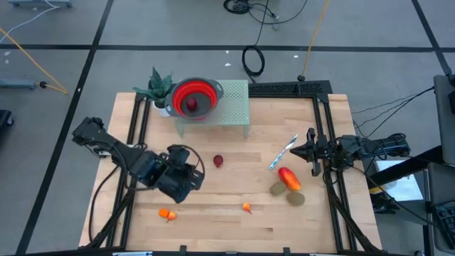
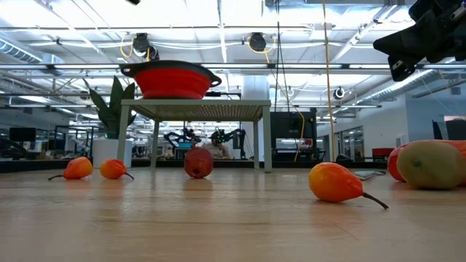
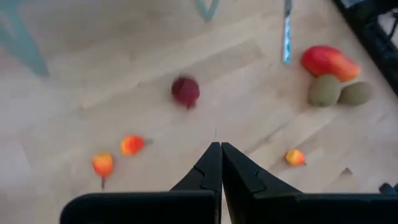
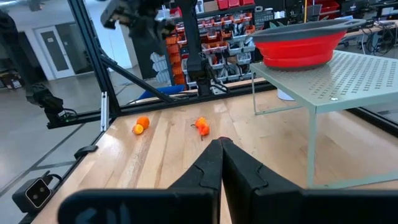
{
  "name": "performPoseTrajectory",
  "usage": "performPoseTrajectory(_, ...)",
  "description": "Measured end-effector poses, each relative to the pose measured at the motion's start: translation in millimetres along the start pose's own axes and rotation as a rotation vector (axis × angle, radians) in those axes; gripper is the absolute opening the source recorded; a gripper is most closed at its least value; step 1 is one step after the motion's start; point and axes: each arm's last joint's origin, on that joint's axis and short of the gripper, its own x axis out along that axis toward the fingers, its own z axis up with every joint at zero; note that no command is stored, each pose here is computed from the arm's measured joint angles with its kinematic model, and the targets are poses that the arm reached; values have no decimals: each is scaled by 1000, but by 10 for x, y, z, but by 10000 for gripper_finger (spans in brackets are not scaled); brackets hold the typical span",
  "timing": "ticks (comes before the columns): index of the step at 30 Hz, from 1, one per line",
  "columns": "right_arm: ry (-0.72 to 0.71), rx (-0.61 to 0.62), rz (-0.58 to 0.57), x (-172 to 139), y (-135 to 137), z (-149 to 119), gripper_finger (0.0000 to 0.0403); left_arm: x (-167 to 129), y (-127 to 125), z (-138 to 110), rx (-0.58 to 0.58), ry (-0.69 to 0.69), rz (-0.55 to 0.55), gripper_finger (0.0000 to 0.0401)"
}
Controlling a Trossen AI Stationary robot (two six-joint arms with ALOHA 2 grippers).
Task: Pick & Place Fruit
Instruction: Put the orange into the red strainer bowl on the shelf
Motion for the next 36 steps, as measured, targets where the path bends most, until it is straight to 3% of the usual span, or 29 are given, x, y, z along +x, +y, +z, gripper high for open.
performPoseTrajectory(9, 0, 0, 1, 0, 0, 0, 0, 241, 132, -393, -170, 166, 55, 1)
performPoseTrajectory(16, 0, 0, 0, 0, 0, 0, 0, 316, 287, -665, -303, 344, 187, 2)
performPoseTrajectory(22, 0, 0, 0, 0, 0, 0, 0, 298, 389, -865, -338, 485, 289, 3)
performPoseTrajectory(28, 0, 0, 0, 0, 0, 0, 0, 217, 484, -1060, -238, 600, 344, 4)
performPoseTrajectory(36, 0, 0, 0, 0, 0, 0, 0, 67, 565, -1266, 124, 655, 239, 6)
